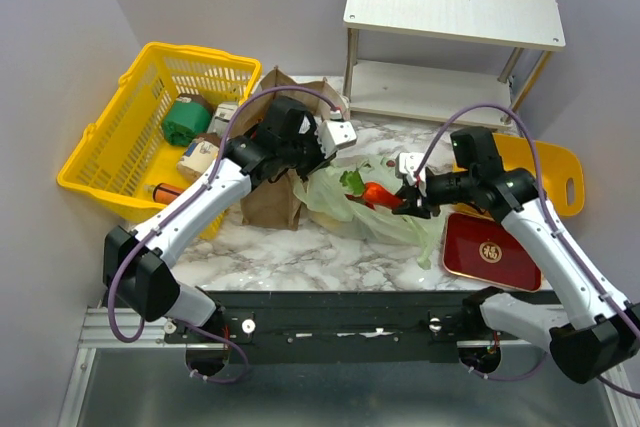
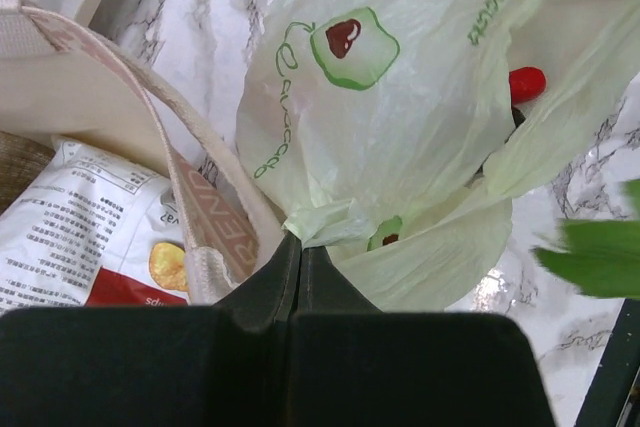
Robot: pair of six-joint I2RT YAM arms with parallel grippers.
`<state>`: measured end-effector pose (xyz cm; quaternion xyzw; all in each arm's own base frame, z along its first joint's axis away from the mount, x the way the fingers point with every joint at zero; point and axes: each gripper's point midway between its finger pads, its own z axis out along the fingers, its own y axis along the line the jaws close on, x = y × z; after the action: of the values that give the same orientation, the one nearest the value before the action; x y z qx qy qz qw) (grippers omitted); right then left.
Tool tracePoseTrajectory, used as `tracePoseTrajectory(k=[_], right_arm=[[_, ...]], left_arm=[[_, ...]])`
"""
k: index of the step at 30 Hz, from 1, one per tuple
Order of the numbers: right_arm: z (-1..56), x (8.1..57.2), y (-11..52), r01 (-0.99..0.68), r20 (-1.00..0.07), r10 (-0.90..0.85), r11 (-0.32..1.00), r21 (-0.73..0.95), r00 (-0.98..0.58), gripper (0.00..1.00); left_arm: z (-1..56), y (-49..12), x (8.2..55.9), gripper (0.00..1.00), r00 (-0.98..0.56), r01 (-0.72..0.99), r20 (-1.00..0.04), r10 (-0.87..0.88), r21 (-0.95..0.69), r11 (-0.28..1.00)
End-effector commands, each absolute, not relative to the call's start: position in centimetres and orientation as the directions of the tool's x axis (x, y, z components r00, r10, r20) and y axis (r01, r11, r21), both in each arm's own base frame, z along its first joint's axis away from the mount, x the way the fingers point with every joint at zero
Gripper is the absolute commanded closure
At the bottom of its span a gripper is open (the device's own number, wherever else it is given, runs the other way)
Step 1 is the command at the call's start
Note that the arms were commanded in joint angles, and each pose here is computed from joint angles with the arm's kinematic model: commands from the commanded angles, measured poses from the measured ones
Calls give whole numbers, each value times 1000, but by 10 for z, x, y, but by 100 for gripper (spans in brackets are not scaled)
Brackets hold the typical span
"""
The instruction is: Untie the knot of the grocery bags and take out the mixed food
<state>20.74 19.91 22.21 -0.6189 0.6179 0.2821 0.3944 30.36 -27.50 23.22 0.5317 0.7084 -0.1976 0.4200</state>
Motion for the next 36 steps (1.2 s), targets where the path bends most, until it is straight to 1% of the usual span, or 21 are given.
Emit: tracePoseTrajectory(k=[1, 3, 8, 11, 13, 14, 15, 16, 17, 18, 19, 20, 21, 22, 23, 24, 25, 26, 27, 33, 36], right_arm=[[247, 199, 197, -979, -854, -507, 84, -185, 118, 99], [253, 203, 193, -972, -851, -514, 125, -197, 106, 99], [272, 227, 168, -921, -873, -477, 376, -101, -99, 99], [263, 252, 119, -821, -835, -512, 553, -141, -202, 99], [255, 261, 87, -767, -804, -544, 614, -186, -240, 99], [248, 265, 59, -712, -788, -530, 680, -175, -313, 99], [240, 268, 44, -683, -766, -527, 713, -161, -369, 99], [236, 269, 31, -681, -746, -548, 711, -175, -380, 99], [231, 258, 16, -672, -715, -547, 726, -146, -435, 99], [224, 252, 11, -697, -690, -577, 702, -146, -438, 99], [217, 247, 3, -745, -644, -663, 633, -211, -381, 99], [195, 235, -4, -770, -590, -707, 602, -211, -391, 99], [183, 230, -21, -777, -503, -772, 568, -271, -389, 99], [182, 227, -31, -805, -429, -854, 463, -370, -293, 99], [174, 227, -44, -804, -377, -886, 423, -419, -270, 99], [154, 217, -54, -826, -312, -912, 382, -414, -265, 99], [147, 214, -60, -851, -244, -950, 287, -441, -194, 99], [143, 214, -66, -848, -202, -964, 252, -465, -176, 99], [124, 205, -73, -865, -153, -969, 243, -439, -195, 99], [96, 206, -84, -894, -106, -967, 255, -368, -232, 99], [81, 215, -96, -900, -42, -977, 207, -382, -207, 99]], left_arm=[[241, -270, 302, 100, -94, 913, -830, 550, 149, 380], [242, -269, 301, 100, -97, 913, -833, 546, 144, 381], [240, -266, 301, 100, -107, 913, -833, 543, 133, 384], [240, -265, 299, 100, -107, 914, -836, 539, 130, 383], [239, -266, 297, 100, -113, 917, -836, 537, 121, 381], [240, -265, 297, 100, -111, 917, -838, 534, 121, 381], [238, -265, 297, 100, -114, 918, -836, 536, 118, 379], [238, -266, 296, 100, -115, 919, -837, 534, 115, 378], [238, -266, 296, 100, -115, 919, -837, 535, 115, 376], [238, -265, 296, 100, -116, 920, -837, 535, 113, 376], [238, -265, 296, 100, -116, 920, -837, 535, 113, 376], [237, -266, 295, 100, -117, 921, -838, 533, 110, 374], [236, -266, 295, 100, -120, 921, -837, 534, 107, 375], [236, -266, 295, 100, -120, 922, -838, 533, 105, 372], [236, -266, 295, 100, -121, 922, -838, 532, 104, 373], [235, -266, 294, 100, -122, 922, -837, 533, 103, 373], [234, -265, 294, 100, -123, 922, -837, 534, 103, 373], [234, -266, 294, 100, -124, 923, -836, 534, 101, 372], [233, -265, 294, 100, -122, 923, -836, 535, 102, 371], [230, -265, 291, 100, -126, 925, -836, 533, 95, 367], [229, -263, 291, 100, -127, 925, -836, 535, 95, 368]])
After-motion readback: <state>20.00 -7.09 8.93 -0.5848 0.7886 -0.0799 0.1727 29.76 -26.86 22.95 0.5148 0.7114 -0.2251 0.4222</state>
